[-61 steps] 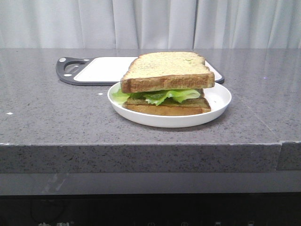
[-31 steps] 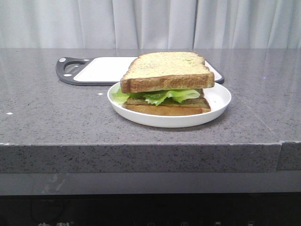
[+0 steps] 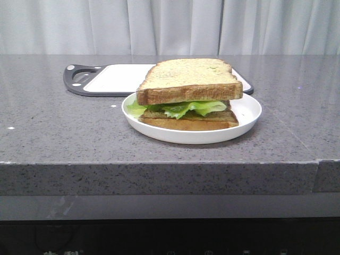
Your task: Left arm grabs bread, right arm adds lettuce
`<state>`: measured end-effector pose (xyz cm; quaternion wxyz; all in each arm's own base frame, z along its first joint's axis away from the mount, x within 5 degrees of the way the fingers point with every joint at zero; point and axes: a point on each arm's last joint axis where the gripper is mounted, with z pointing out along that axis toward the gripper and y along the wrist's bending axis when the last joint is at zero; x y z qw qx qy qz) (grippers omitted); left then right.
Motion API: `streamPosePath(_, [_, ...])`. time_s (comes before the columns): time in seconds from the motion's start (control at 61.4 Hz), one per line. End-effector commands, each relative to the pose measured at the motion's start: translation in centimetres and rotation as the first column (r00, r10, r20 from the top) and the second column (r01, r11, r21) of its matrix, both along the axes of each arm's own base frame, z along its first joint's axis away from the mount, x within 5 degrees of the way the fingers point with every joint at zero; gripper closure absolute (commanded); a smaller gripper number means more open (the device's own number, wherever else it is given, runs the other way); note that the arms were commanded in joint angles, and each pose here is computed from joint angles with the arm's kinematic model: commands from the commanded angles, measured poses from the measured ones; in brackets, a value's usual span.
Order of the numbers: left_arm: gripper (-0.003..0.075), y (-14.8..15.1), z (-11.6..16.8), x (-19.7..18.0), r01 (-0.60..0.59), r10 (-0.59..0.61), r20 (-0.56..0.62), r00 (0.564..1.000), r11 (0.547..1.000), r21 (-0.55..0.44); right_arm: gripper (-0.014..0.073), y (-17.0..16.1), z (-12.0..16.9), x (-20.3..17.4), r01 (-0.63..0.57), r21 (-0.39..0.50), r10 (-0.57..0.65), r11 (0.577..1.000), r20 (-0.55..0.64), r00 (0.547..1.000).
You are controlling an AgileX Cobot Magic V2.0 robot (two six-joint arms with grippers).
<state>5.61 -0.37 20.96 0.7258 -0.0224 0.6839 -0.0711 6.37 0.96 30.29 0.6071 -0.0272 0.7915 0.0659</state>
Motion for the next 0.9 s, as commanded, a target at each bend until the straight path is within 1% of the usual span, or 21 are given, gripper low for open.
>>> streamPosePath(0.0, [0.0741,0.0,0.6,-0.2,-0.004,0.005,0.086,0.996,1.0,-0.006,0.0713,-0.2,-0.7,-0.4,0.022,0.016,-0.024,1.0,0.194,0.981])
streamPosePath(0.065, [0.0741,0.0,0.6,-0.2,-0.004,0.005,0.086,0.996,1.0,-0.006,0.0713,-0.4,-2.4,-0.9,0.033,0.023,-0.038,0.999,0.241,0.97])
streamPosePath(0.179, [0.0741,0.0,0.6,-0.2,-0.004,0.005,0.086,0.996,1.0,-0.006,0.0713,-0.5,-5.2,-1.2,0.048,0.028,-0.054,0.998,0.265,0.963])
streamPosePath(0.358, [0.0741,0.0,0.6,-0.2,-0.004,0.005,0.086,0.996,1.0,-0.006,0.0713,-0.6,-7.9,-1.1,0.063,0.035,-0.071,0.997,0.315,0.947])
streamPosePath(0.521, [0.0741,0.0,0.6,-0.2,-0.004,0.005,0.086,0.996,1.0,-0.006,0.0713,-0.6,-9.5,-0.9,0.064,0.041,-0.075,0.997,0.356,0.931])
streamPosePath(0.879, [0.0741,0.0,0.6,-0.2,-0.004,0.005,0.086,0.996,1.0,-0.006,0.0713,-0.6,-9.6,-0.9,0.064,0.04,-0.075,0.997,0.348,0.934])
